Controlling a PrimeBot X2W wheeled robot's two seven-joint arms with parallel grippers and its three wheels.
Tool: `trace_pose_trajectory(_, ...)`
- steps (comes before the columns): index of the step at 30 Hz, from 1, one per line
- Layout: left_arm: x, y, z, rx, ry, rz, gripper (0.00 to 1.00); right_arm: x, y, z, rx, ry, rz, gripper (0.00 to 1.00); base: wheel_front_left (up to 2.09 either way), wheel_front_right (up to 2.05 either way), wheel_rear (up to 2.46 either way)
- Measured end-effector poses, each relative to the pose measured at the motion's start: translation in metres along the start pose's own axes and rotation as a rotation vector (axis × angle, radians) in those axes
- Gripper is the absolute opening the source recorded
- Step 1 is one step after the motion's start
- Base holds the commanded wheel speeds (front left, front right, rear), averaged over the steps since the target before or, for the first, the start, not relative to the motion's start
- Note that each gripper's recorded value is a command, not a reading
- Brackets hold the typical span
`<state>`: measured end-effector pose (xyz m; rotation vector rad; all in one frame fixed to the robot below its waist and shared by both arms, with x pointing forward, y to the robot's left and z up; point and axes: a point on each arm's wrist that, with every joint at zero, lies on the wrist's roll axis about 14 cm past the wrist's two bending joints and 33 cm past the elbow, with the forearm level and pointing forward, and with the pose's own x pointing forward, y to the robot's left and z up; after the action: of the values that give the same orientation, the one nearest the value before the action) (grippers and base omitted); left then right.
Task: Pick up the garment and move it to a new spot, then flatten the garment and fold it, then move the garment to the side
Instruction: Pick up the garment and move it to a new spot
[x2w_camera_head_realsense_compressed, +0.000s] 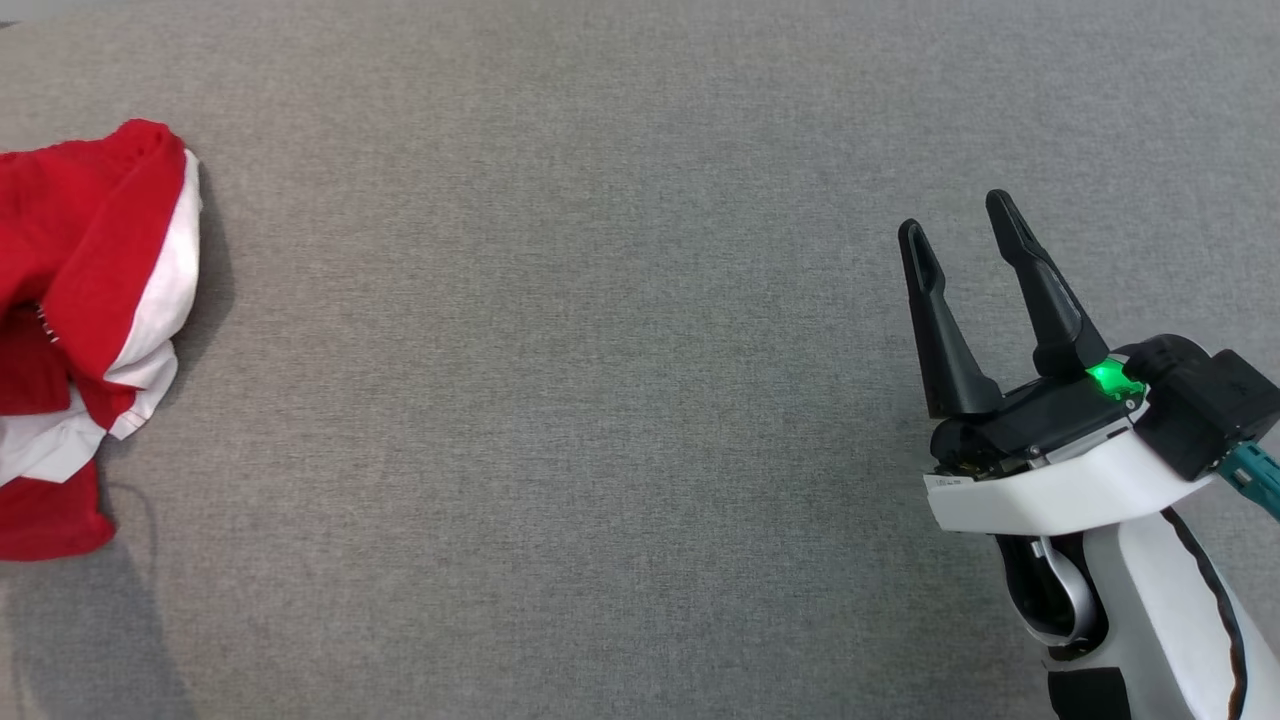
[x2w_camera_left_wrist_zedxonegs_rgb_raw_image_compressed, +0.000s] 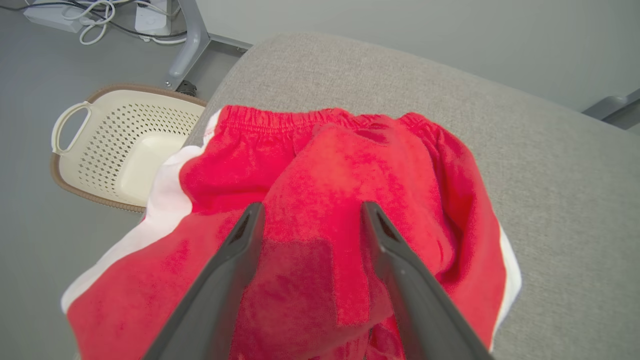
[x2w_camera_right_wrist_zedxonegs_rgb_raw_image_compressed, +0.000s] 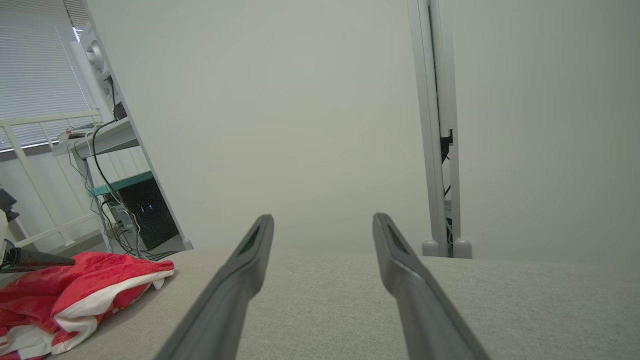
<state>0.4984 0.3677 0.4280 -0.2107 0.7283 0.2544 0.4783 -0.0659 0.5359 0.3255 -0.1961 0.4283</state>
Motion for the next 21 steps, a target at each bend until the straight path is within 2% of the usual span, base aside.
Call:
trace_pose_trajectory(4,0.016,-0.002,-0.03,0.013,0.141,0.008,1.0,-0.004,-0.012,-0.002,-0.004,0.006,-0.033,1.0,0.0,0.0,0.0)
trace_pose_trajectory(5,0.018,-0.006,-0.036,0.017,0.169,0.002,0.96,-0.005,-0.014,-0.003,-0.005,0.009,-0.039,1.0,0.0,0.0,0.0)
trace_pose_trajectory(7,0.021,-0.01,-0.042,0.022,0.2,-0.007,0.77,-0.006,-0.017,-0.005,-0.007,0.013,-0.048,1.0,0.0,0.0,0.0)
trace_pose_trajectory(8,0.022,-0.011,-0.044,0.022,0.206,-0.01,0.42,-0.006,-0.018,-0.005,-0.008,0.014,-0.05,1.0,0.0,0.0,0.0)
trace_pose_trajectory(9,0.022,-0.011,-0.044,0.024,0.207,-0.011,0.02,-0.006,-0.018,-0.005,-0.007,0.015,-0.051,1.0,0.0,0.0,0.0)
trace_pose_trajectory(10,0.023,-0.01,-0.043,0.029,0.199,-0.01,0.0,-0.006,-0.018,-0.006,-0.006,0.015,-0.052,1.0,0.0,0.0,0.0)
trace_pose_trajectory(21,0.013,-0.008,-0.031,0.079,0.135,-0.014,0.0,-0.003,-0.01,0.0,-0.006,0.003,-0.034,1.0,0.0,0.0,0.0)
